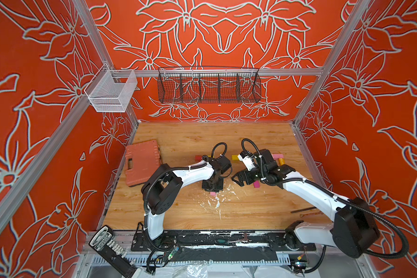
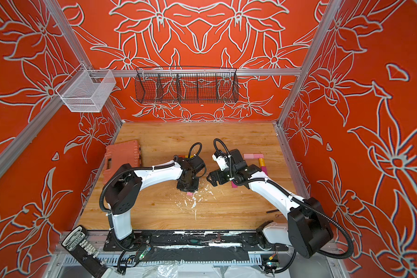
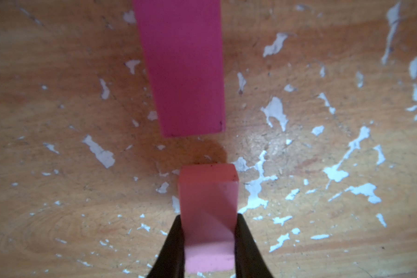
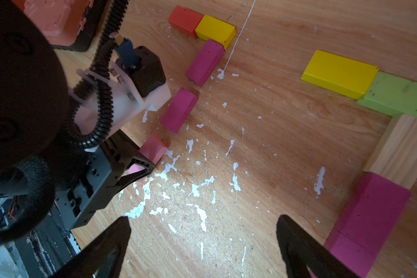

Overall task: Assemble the number 7 with building blocks
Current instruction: Place the building block at the center of the board, then assemble the building block at the center of the board.

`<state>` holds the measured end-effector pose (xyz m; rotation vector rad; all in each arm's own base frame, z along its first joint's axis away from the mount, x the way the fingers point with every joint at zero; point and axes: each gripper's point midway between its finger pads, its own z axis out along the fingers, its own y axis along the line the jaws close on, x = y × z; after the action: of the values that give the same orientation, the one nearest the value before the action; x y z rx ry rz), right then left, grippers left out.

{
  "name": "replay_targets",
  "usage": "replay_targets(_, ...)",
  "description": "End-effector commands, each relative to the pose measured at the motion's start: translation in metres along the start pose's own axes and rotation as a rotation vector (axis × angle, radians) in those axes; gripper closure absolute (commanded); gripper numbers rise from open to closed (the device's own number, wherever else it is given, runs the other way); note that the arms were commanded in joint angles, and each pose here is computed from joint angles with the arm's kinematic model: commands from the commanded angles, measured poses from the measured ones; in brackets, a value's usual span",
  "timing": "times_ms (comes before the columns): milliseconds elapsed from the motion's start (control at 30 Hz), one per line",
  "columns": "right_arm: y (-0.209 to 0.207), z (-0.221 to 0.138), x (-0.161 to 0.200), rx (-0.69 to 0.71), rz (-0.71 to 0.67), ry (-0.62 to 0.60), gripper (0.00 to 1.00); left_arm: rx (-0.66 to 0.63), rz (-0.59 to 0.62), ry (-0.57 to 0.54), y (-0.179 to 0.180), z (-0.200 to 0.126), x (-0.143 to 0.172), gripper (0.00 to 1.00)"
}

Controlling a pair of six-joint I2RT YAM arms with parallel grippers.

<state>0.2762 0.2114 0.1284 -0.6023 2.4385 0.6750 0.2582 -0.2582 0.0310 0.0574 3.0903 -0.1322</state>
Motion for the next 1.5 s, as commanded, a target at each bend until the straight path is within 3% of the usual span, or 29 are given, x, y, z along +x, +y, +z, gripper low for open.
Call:
replay_targets(0, 0.003, 0.003, 0.003, -0.024, -0.018, 0.007, 0.02, 0.0, -0.016, 0.026, 0.001, 0.009, 0.003, 0.86)
replay_targets(200, 0.0, 0.005, 0.006, -0.016, -0.024, 0.009, 0.02, 0.015, -0.016, 0.023, -0.001, 0.008, 0.0, 0.68)
replay_targets(333, 0.0, 0.006, 0.008, -0.016, -0.026, 0.012, 0.02, 0.004, -0.038, -0.001, 0.008, -0.001, -0.002, 0.39)
replay_targets(567, 0.005, 0.009, 0.012, -0.049, -0.042, 0.02, 0.03, -0.008, -0.054, -0.077, 0.033, -0.036, -0.006, 0.18)
replay_targets(867, 0.045, 0.046, 0.057, -0.125, -0.198, 0.112, 0.15, 0.041, -0.143, -0.162, 0.088, -0.065, -0.009, 0.15)
replay_targets(967, 0.061, 0.058, 0.07, -0.192, -0.255, 0.089, 0.21, 0.052, -0.168, -0.171, 0.102, -0.065, -0.008, 0.15)
replay_targets(1100, 0.079, 0.071, 0.079, -0.246, -0.354, 0.059, 0.21, 0.051, -0.165, -0.17, 0.109, -0.063, -0.006, 0.1)
replay_targets(1333, 0.082, 0.101, 0.085, -0.187, -0.433, 0.058, 0.21, 0.093, -0.17, -0.177, 0.112, -0.06, -0.002, 0.06)
replay_targets(1467, 0.073, 0.116, 0.083, -0.112, -0.444, 0.069, 0.29, 0.107, -0.154, -0.176, 0.111, -0.06, -0.001, 0.05)
